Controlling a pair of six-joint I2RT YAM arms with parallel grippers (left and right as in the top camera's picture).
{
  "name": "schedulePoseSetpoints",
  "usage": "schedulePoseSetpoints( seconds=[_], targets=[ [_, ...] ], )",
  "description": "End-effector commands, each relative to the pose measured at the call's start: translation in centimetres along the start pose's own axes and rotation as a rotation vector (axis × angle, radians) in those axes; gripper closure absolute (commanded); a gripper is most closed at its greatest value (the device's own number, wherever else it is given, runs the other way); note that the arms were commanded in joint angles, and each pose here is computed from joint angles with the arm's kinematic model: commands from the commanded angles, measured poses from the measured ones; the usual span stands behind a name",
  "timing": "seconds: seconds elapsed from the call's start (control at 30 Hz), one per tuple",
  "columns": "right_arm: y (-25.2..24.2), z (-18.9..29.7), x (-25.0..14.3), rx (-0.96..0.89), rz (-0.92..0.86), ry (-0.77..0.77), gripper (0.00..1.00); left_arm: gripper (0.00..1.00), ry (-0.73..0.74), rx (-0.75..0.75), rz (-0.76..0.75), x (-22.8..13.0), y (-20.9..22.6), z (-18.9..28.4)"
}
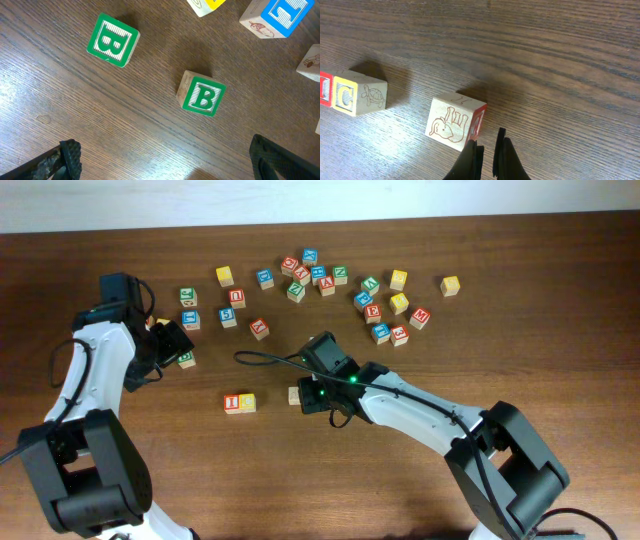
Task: Spell out ICRA
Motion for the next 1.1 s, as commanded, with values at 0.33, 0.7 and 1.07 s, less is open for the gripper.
schedulePoseSetpoints(
  seconds=[0.33, 0.7, 1.07],
  targets=[
    [0.3, -0.3, 0.2, 0.012, 0.018, -0.002, 0.96, 0.01, 0.001, -0.008, -0.002, 0.2, -0.1, 0.1],
    [0.4, -0.4, 0.6, 0.018, 0.021, -0.03, 0.95, 0.01, 0.001, -0.008, -0.002, 0.2, -0.1, 0.1],
    [0.4, -0.7, 0.5, 0.017, 0.018, -0.024, 0.95, 0.01, 0.001, -0.008, -0.002, 0.2, -0.1, 0.1]
  ],
)
Point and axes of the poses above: each gripper's point midway between its finger pads, its own z axis back along the fingers, its own y axis along the line the jaws close on, x = y × z, the point moved 9 cm from there along z, back along the fingers, and after that the axes turned 13 degrees about z, right-handed, at the moved point
